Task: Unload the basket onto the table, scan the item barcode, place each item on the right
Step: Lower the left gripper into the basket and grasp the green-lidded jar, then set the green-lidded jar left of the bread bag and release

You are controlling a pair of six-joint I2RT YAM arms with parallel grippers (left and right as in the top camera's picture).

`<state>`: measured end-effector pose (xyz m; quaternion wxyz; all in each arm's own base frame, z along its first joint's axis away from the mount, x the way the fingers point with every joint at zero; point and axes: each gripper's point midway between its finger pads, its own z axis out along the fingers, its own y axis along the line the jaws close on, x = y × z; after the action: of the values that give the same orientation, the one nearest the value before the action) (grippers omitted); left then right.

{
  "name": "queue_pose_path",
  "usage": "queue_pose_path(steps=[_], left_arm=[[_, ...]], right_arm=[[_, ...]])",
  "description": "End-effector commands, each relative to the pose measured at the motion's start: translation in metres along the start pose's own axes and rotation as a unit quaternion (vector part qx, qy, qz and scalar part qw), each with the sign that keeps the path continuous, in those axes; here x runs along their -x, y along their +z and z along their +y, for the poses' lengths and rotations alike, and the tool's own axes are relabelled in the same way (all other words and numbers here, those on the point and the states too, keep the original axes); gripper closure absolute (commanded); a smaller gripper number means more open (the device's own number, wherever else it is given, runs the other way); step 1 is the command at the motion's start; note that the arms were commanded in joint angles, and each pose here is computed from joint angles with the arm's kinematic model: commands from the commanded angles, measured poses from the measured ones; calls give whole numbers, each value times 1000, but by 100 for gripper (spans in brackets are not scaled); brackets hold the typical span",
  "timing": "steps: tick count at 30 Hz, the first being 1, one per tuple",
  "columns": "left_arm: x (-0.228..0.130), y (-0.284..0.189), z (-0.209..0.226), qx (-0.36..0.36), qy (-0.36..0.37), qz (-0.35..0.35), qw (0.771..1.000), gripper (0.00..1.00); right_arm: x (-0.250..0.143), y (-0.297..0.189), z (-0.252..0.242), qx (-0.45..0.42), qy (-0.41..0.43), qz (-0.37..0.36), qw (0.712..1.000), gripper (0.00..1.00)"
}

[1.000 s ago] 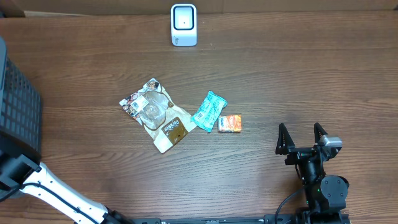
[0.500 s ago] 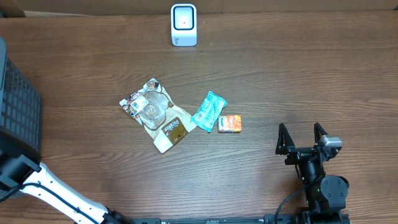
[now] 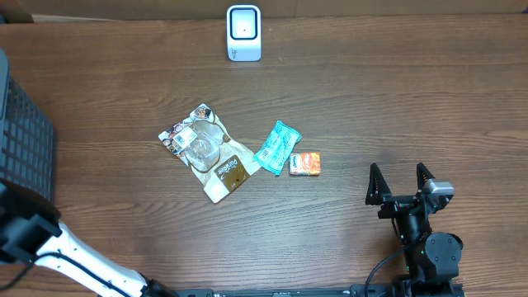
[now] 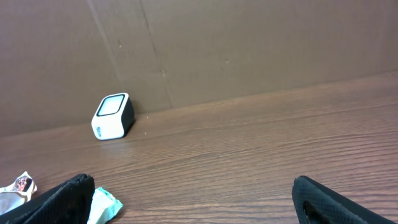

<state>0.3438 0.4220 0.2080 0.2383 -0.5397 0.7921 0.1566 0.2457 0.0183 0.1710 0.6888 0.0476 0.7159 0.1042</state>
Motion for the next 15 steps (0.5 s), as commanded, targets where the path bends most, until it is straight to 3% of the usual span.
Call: queue_pose_path(steps=[1, 8, 15], left_arm=[[25, -94, -18, -60, -13, -79, 995, 63], [24, -217, -43, -139, -10, -165, 976, 63], [-22, -307, -69, -210, 39, -187, 959, 62]], right_arm=[[-1, 0, -1, -1, 0, -3, 1000, 0], [-1, 0, -1, -1, 0, -3, 1000, 0], [-1, 0, -1, -1, 0, -3, 1000, 0]])
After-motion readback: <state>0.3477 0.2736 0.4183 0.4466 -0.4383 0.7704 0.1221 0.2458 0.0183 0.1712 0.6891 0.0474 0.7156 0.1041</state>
